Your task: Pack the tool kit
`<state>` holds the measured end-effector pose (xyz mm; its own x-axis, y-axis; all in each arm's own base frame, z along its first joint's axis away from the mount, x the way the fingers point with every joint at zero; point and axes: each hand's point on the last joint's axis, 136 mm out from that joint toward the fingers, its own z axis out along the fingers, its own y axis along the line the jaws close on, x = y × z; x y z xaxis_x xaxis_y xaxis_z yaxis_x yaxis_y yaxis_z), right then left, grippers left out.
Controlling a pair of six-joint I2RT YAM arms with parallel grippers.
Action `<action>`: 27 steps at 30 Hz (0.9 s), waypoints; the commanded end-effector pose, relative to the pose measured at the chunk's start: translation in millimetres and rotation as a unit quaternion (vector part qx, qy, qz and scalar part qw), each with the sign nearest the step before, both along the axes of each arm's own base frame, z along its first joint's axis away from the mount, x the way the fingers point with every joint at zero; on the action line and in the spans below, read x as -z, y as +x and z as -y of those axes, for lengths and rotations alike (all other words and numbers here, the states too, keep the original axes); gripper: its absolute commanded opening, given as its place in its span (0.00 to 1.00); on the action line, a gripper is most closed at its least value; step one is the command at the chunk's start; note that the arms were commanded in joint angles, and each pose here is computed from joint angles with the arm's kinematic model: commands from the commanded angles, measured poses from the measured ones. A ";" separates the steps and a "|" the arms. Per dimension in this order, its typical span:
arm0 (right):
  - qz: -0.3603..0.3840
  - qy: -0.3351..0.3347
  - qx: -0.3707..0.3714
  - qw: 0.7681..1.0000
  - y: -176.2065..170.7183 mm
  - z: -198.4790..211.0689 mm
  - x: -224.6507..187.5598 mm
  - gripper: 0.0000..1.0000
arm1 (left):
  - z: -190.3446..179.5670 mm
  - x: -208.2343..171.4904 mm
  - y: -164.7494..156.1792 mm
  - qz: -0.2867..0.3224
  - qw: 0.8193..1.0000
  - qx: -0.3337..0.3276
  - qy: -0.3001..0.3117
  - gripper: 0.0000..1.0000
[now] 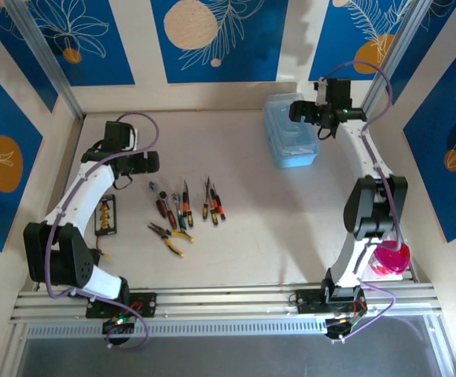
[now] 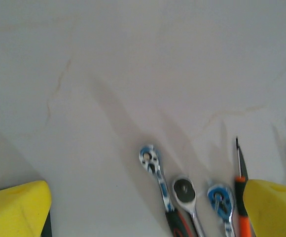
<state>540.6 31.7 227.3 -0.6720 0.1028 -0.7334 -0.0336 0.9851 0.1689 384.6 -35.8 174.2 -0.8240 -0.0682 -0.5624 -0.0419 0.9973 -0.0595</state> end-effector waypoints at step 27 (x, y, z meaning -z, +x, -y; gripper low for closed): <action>-0.170 0.035 -0.012 0.985 5.9 -11.7 120.9 0.64 | 11.4 21.9 -21.8 -0.075 0.997 0.013 -0.023 1.00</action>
